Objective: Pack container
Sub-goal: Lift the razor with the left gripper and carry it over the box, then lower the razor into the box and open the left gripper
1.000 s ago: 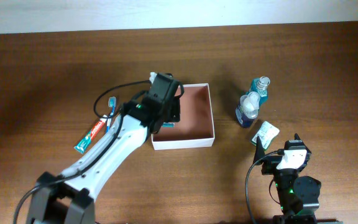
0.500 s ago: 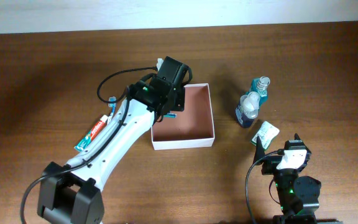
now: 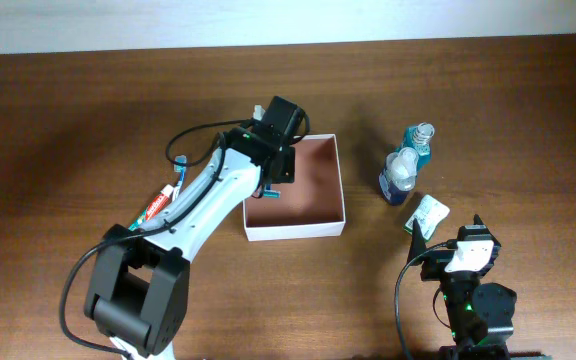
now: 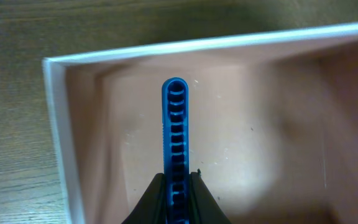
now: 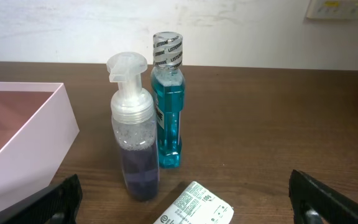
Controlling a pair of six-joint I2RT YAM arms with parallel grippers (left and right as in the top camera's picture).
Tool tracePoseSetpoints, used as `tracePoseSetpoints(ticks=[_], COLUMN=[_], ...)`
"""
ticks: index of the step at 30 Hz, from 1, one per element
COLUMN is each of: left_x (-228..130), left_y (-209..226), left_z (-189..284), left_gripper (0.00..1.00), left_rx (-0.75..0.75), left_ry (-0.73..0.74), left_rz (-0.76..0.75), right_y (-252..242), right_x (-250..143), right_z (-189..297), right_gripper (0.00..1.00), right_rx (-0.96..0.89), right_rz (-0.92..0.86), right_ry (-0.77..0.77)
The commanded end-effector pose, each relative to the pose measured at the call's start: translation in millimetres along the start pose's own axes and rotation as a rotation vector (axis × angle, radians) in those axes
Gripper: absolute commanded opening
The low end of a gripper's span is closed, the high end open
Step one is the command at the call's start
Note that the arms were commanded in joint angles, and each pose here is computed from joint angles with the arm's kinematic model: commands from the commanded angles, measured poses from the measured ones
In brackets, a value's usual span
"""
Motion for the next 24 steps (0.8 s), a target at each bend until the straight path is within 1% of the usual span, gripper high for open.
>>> tracePoseSetpoints(ticks=[1,4,13,24], left_x=[5.0,0.3,-13.9,-15.6], left_y=[6.7,5.0,2.6,5.7], left_z=[-0.3,-7.8,-39.8,-43.9], left_gripper=[0.01,0.0,0.01,0.01], left_rx=[0.017,0.021,0.04,0.065], left_ry=[-0.012,0.008,0.081,0.086], left_rz=[0.047,0.079,0.1,0.096], right_y=[-1.9,-1.9,-1.9,-1.9], right_x=[-3.5,-3.5,-3.5,-3.5], right_z=[-0.3,-0.3,-0.3,-0.3], right_gripper=[0.98,0.98,0.98,0.98], right_rx=[-0.01,-0.01,-0.01,-0.01], right_rz=[0.002,0.002,0.002,0.002], right_ry=[0.01,0.01,0.01,0.01])
Point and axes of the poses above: each gripper's point midway between its finger pads, its own z axis back along the fingers, its own y axis along the line the jaws close on, x = y × z, the point moved 2 cm from there along z, back along the fingers, and after that the axes turned 13 degrees about -z, right-handed, at the moved point
